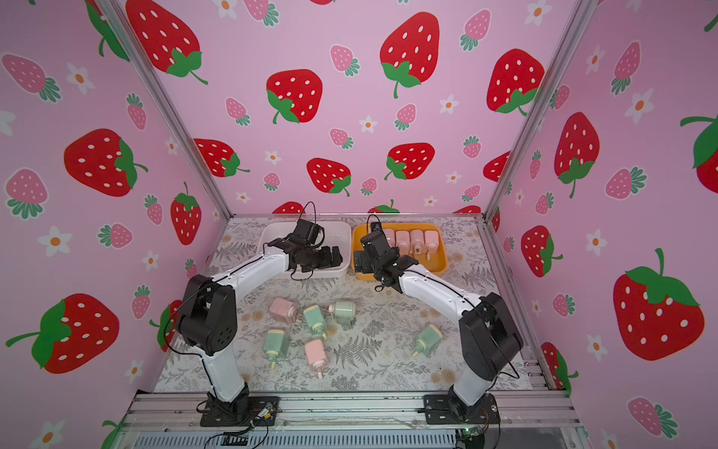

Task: Place the pencil sharpeners by color into the storage box
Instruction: Place the pencil sharpener in the storage box.

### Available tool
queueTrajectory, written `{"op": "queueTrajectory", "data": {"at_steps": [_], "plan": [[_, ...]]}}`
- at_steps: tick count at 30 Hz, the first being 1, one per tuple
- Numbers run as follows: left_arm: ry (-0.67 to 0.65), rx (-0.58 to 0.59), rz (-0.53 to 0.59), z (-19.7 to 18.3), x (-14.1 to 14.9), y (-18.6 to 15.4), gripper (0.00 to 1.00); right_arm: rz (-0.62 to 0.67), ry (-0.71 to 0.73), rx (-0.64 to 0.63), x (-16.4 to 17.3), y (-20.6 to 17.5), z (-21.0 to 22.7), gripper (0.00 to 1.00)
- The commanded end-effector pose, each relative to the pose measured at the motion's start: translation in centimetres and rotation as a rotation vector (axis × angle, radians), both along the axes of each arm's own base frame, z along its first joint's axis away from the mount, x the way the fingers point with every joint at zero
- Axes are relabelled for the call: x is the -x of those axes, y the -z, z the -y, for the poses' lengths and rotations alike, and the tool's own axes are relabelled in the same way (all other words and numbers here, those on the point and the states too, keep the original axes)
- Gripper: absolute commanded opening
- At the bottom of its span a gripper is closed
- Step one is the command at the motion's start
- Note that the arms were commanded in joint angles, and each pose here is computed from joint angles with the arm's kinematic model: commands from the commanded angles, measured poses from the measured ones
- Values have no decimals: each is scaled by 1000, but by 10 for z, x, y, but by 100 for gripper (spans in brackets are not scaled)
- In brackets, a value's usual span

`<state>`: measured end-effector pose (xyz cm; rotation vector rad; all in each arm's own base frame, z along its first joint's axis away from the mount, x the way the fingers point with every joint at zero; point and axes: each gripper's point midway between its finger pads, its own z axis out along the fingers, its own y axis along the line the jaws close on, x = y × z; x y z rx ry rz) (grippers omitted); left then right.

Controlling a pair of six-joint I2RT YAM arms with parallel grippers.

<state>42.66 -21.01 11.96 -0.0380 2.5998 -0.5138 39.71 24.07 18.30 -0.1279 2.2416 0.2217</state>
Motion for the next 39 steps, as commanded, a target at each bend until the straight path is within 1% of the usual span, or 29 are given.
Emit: {"op": "queueTrajectory", "data": {"at_steps": [1,4,8,11,14,16,24,28,32,37,39], "plan": [[-37,-1,31,-12,12,-12,100,11,-102,-155,31,-16,-26,100],[-43,-5,28,-21,30,-15,100,30,-94,-130,62,-9,-26,100],[-52,-4,16,-32,58,-15,100,62,-162,-87,103,-1,-40,100],[-59,-14,11,-41,75,-15,100,92,-277,-67,134,3,-64,100],[-81,-57,3,-56,87,-11,99,120,-413,-50,165,6,-90,100],[-87,-61,-1,-61,93,-11,99,133,-498,-30,184,10,-107,100],[-57,-26,-2,-59,102,-14,100,58,-720,40,238,49,-149,100],[-53,4,7,-54,99,-19,100,44,-766,72,251,62,-165,100],[-57,0,11,-55,99,-19,100,15,-773,75,259,72,-174,100],[-59,3,4,-55,101,-15,99,14,-662,113,247,79,-165,100],[-61,5,2,-55,102,-14,100,8,-653,127,246,81,-164,100]]}}
